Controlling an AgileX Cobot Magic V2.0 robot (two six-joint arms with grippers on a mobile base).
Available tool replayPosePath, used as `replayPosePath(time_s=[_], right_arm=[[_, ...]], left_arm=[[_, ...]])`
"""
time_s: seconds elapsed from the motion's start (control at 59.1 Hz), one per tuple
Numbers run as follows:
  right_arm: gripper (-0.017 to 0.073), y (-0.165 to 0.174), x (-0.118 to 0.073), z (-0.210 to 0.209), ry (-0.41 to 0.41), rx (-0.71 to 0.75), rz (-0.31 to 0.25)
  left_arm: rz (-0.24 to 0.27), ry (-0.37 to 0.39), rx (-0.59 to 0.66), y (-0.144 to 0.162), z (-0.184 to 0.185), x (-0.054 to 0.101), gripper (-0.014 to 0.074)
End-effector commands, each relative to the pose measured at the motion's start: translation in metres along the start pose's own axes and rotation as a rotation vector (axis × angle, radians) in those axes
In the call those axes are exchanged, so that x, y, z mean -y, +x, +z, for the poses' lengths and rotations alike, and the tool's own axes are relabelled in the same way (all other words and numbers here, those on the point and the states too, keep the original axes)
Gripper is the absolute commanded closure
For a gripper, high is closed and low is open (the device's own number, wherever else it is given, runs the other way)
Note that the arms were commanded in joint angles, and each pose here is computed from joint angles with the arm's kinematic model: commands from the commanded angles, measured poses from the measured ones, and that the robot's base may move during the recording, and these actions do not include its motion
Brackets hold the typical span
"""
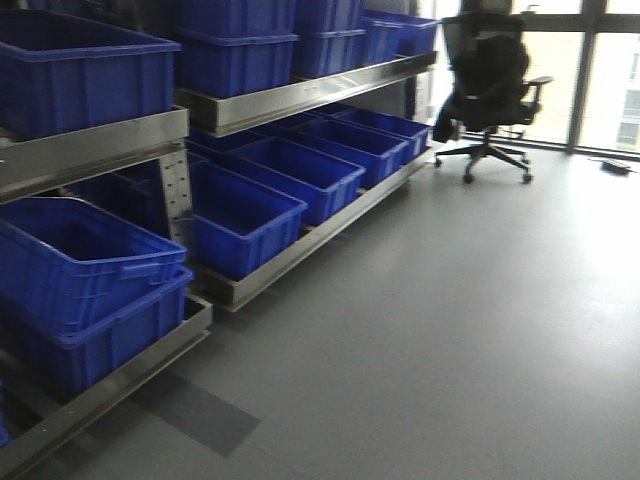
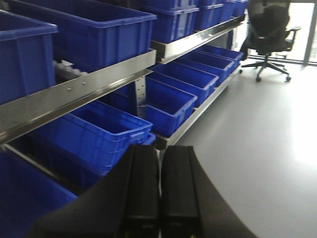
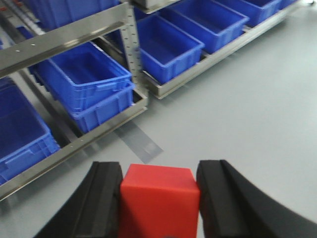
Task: Pick red cube and place on left shelf
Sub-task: 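Drive the base across the room and turn toward the blue-bin shelf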
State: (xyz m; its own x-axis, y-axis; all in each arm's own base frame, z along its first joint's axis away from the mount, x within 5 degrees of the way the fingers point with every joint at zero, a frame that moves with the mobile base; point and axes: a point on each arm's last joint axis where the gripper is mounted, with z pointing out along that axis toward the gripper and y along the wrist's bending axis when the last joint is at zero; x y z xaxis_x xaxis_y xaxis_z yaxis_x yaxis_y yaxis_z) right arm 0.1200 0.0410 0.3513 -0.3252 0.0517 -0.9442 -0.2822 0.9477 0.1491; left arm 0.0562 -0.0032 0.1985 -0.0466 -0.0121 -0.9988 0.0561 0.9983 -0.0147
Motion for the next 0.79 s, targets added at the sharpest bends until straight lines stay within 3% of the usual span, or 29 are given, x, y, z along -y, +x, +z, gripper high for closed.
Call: replayPosePath(time_s=[0.0,0.778], right_arm=[[0.0503,-0.0154,-0.0021,-0.0047,-0.013,0.111,-0.006],[0.0503,-0.0154,-0.0021,-0.0047,-0.013,0.111,-0.006]], left_arm=[[-0.004,0.003,0.080,-0.0010,-0.0003,0.0001,0.0492],[-0.004,0.003,0.080,-0.0010,-0.0003,0.0001,0.0492]])
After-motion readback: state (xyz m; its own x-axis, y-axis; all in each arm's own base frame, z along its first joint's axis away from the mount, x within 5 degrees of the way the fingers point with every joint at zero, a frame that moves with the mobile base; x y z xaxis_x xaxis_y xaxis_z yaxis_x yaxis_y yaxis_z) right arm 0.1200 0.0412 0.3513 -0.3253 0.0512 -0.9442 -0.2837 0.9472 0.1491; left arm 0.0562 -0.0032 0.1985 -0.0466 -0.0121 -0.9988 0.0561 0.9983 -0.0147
